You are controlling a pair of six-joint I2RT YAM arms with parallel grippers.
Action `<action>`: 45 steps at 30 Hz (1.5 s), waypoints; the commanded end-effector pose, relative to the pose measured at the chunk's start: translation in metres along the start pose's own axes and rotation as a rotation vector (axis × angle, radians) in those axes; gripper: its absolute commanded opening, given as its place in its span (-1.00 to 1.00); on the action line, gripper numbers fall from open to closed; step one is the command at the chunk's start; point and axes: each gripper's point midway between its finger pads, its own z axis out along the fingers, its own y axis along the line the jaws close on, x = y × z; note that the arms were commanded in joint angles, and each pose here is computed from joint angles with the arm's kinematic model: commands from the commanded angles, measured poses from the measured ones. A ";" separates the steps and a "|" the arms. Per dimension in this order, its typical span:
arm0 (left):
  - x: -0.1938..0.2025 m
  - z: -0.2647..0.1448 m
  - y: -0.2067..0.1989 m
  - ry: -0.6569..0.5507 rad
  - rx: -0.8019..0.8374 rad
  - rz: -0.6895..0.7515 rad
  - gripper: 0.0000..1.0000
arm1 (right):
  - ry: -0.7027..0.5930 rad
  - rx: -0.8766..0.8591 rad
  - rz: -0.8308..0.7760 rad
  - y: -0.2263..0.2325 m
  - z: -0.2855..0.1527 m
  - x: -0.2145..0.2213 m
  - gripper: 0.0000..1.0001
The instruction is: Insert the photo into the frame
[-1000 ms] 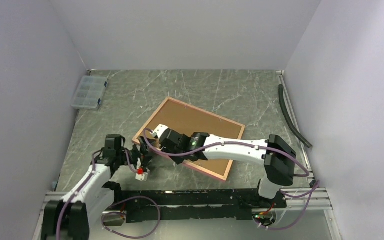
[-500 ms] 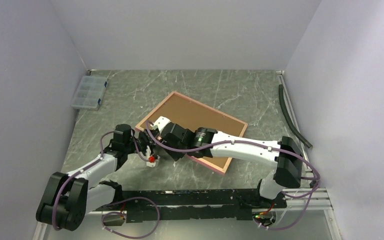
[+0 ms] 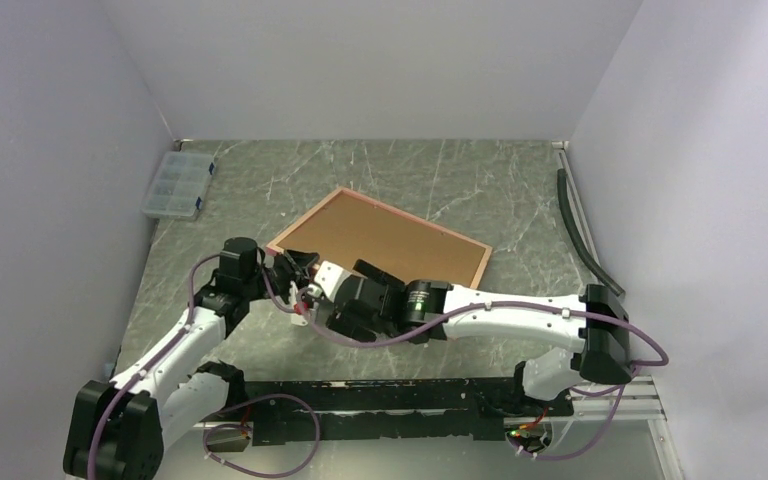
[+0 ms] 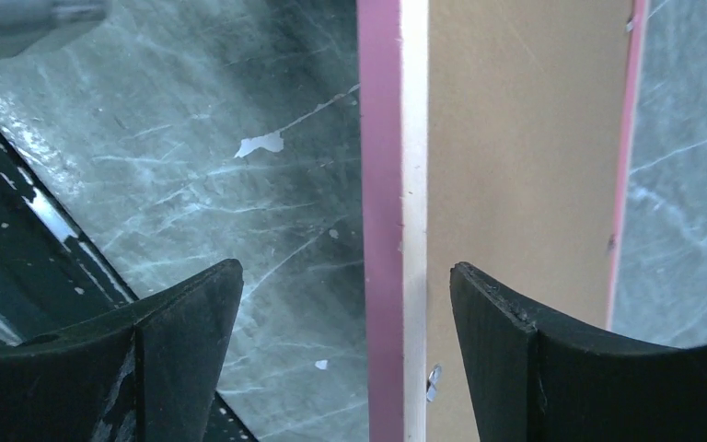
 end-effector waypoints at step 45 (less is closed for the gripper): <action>-0.021 -0.025 0.041 -0.012 -0.033 -0.070 -0.42 | -0.103 0.323 -0.312 -0.070 0.017 0.021 0.57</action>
